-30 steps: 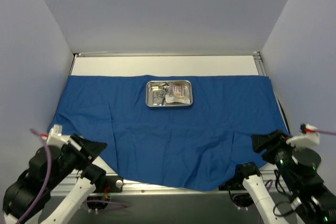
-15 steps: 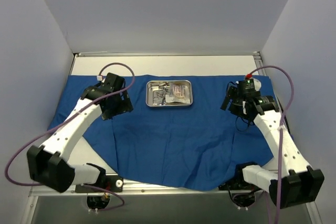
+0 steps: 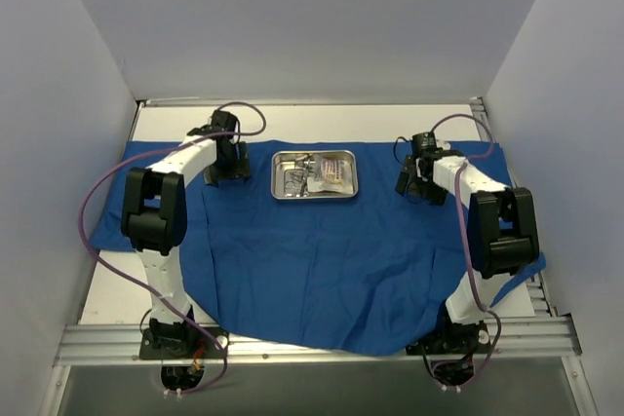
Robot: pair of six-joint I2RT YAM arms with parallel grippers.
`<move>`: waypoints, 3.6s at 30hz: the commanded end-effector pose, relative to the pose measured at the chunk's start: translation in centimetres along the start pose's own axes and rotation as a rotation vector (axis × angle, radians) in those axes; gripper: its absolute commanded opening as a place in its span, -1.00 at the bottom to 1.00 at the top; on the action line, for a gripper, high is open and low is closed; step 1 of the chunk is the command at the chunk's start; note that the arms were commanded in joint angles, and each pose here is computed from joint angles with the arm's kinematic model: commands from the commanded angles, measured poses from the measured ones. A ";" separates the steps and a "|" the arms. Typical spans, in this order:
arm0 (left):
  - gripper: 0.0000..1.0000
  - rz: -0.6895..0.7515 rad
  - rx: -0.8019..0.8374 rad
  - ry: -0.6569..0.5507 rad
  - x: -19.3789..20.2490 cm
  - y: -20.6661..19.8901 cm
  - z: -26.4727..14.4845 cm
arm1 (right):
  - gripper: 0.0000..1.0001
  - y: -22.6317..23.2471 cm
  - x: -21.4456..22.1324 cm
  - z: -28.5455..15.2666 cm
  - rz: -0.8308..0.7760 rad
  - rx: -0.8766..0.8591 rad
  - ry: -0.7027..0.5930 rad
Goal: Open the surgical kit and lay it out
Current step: Move the surgical kit at the center of the board.
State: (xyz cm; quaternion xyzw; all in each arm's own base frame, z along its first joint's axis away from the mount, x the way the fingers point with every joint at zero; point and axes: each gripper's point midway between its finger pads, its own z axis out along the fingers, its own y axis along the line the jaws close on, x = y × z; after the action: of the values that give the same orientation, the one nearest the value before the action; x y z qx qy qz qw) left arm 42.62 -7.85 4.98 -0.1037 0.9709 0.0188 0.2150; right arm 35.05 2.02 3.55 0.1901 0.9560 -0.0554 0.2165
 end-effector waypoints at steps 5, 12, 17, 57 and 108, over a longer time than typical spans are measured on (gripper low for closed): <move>0.58 0.037 0.086 -0.031 -2.3 -1.6 2.3 | 0.45 0.7 -2.8 1.7 -0.009 0.018 -0.062; 0.55 0.030 0.047 0.045 -0.8 -1.2 4.6 | 0.42 0.9 -0.8 3.9 -0.024 0.012 -0.012; 0.39 0.046 -0.025 0.103 0.7 0.3 5.7 | 0.36 0.3 1.9 5.7 -0.033 0.032 0.058; -0.95 -0.100 0.024 -0.098 -14.1 -1.5 10.0 | -1.00 5.0 -11.5 13.8 0.095 0.010 -0.074; -0.78 -0.374 0.123 -0.309 -21.5 1.7 10.7 | -0.92 8.1 -16.9 16.0 0.144 -0.159 -0.164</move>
State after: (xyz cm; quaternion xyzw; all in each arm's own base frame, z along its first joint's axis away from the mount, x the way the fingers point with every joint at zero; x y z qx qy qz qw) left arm 64.34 -6.75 3.06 -0.2300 0.9101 -0.1117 0.3262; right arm 61.41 2.62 1.41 0.2249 0.8959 0.0610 0.3783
